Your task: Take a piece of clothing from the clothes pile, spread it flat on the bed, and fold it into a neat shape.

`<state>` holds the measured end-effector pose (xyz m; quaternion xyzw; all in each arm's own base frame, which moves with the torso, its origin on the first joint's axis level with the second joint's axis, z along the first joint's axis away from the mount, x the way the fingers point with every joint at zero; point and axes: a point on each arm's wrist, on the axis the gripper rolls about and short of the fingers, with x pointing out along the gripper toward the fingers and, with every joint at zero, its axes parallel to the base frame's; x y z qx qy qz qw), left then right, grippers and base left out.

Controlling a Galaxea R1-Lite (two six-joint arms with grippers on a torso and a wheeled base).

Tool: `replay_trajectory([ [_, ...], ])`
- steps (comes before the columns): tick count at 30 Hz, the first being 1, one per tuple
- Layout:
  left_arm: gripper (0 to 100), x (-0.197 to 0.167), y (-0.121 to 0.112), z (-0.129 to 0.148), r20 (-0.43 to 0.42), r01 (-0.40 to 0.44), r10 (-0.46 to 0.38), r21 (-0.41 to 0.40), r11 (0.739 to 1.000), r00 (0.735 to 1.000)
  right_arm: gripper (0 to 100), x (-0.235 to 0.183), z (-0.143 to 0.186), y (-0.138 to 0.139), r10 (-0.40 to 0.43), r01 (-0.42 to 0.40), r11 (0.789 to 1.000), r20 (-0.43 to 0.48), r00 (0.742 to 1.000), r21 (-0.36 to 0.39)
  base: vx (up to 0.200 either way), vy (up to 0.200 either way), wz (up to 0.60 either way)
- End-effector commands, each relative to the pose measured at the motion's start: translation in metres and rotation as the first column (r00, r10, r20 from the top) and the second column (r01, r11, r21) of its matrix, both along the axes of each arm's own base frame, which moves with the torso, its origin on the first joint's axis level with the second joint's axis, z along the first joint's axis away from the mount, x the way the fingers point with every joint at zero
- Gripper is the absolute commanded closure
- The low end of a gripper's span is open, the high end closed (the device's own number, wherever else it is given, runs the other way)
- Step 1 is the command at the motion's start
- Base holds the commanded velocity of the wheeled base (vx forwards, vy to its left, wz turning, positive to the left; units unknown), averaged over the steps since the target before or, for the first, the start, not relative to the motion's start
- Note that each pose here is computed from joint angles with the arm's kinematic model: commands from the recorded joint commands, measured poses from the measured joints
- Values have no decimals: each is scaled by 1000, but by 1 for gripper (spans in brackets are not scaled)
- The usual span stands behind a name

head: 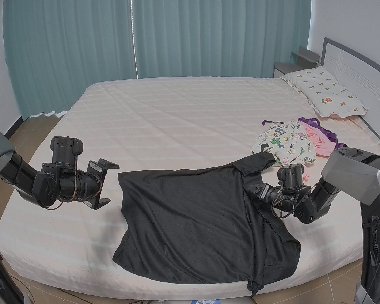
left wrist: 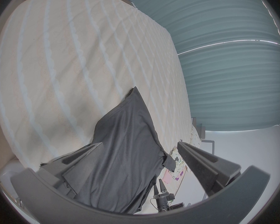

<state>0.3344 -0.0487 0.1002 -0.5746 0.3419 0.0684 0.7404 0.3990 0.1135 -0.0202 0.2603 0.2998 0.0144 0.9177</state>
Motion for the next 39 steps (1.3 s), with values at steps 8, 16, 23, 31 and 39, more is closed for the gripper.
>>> replay_trajectory([
  [8, 0, 1, 1, 1, 4, -4, 4, -2, 1000, 1000, 100, 6, -5, 2, -28, 28, 999, 10, 1000, -21, 0, 0, 0],
  [16, 0, 1, 1, -1, -2, 1, -1, -4, 1000, 1000, 100, 12, 5, -20, -82, 83, 996, 35, 996, -18, 0, 0, 0],
  [23, 0, 4, 1, -10, -31, 10, -11, -8, 1000, 999, 100, 29, 10, -58, -144, 145, 989, 69, 987, -5, 0, 0, 0],
  [31, 0, 6, 0, -15, -44, 14, -14, -8, 1000, 999, 100, 52, 8, -87, -130, 132, 991, 121, 984, -11, 0, 0, 0],
  [39, 0, 5, 1, -18, -53, 13, -14, -7, 1000, 998, 100, 75, 0, -95, -122, 132, 990, 169, 978, -51, 0, 0, 0],
])
